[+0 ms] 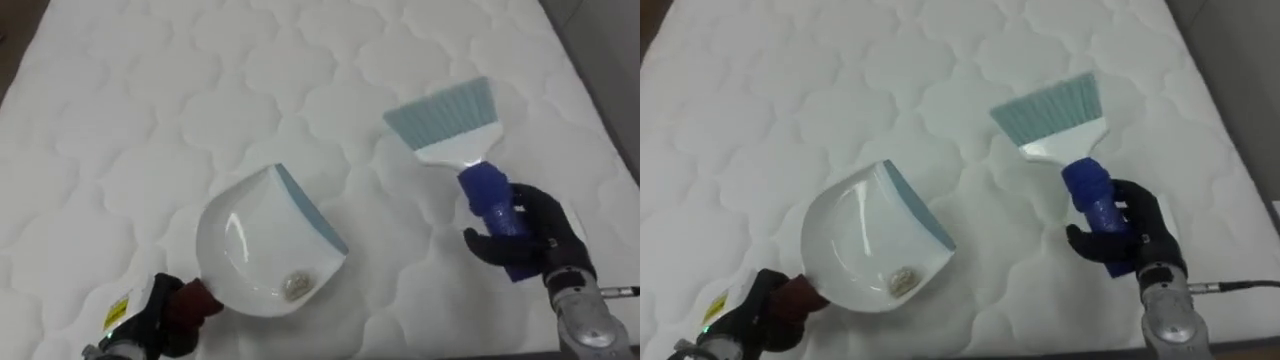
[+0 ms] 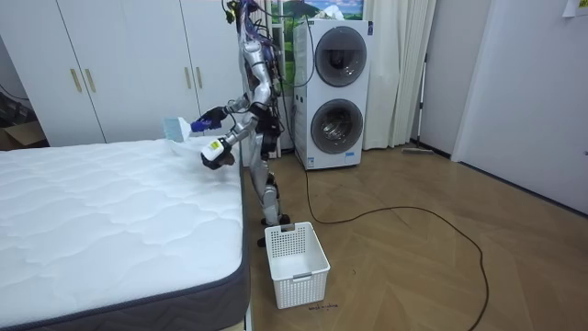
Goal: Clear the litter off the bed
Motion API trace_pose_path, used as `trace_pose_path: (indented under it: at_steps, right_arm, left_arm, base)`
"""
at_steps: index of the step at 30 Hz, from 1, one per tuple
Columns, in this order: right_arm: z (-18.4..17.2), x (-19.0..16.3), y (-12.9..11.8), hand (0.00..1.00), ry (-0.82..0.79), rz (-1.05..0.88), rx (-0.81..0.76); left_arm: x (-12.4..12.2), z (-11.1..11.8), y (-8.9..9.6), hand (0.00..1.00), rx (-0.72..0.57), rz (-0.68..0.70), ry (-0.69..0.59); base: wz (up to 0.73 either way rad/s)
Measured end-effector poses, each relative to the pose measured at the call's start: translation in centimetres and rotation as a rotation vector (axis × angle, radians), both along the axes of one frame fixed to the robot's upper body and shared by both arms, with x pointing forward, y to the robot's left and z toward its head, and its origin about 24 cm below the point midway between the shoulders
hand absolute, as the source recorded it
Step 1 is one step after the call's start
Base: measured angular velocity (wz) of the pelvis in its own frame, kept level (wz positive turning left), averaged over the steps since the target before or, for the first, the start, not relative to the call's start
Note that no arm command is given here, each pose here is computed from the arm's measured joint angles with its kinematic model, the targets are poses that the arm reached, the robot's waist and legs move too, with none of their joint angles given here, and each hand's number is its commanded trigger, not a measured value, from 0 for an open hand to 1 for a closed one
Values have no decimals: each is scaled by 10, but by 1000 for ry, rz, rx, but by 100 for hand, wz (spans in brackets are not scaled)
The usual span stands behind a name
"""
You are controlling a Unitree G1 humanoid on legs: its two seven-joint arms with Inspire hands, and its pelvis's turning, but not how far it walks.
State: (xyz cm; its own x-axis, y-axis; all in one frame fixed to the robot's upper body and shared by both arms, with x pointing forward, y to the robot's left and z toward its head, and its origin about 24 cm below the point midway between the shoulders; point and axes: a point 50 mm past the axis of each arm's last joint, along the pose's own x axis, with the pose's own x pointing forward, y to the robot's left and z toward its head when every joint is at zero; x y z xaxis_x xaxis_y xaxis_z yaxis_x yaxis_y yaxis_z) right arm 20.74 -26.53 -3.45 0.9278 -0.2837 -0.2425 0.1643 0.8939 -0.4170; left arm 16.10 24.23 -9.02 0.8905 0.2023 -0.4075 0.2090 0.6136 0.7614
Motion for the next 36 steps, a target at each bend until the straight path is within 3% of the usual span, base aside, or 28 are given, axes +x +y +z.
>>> trace_pose_path:
  at_steps: [8, 19, 36]
  right_arm:
    - [9, 1, 5, 0, -91, -64, 61]
    - [11, 2, 5, 0, -111, -85, 53]
    - [42, 21, 37, 0, -262, 101, -17]
  left_arm:
    - [-6, 2, -6, 100, -27, 4, -22]
    - [15, 33, -14, 100, -54, -9, -203]
    - [20, 42, -5, 100, -65, 31, -268]
  base:
    - [3]
    - [3]
    - [11]
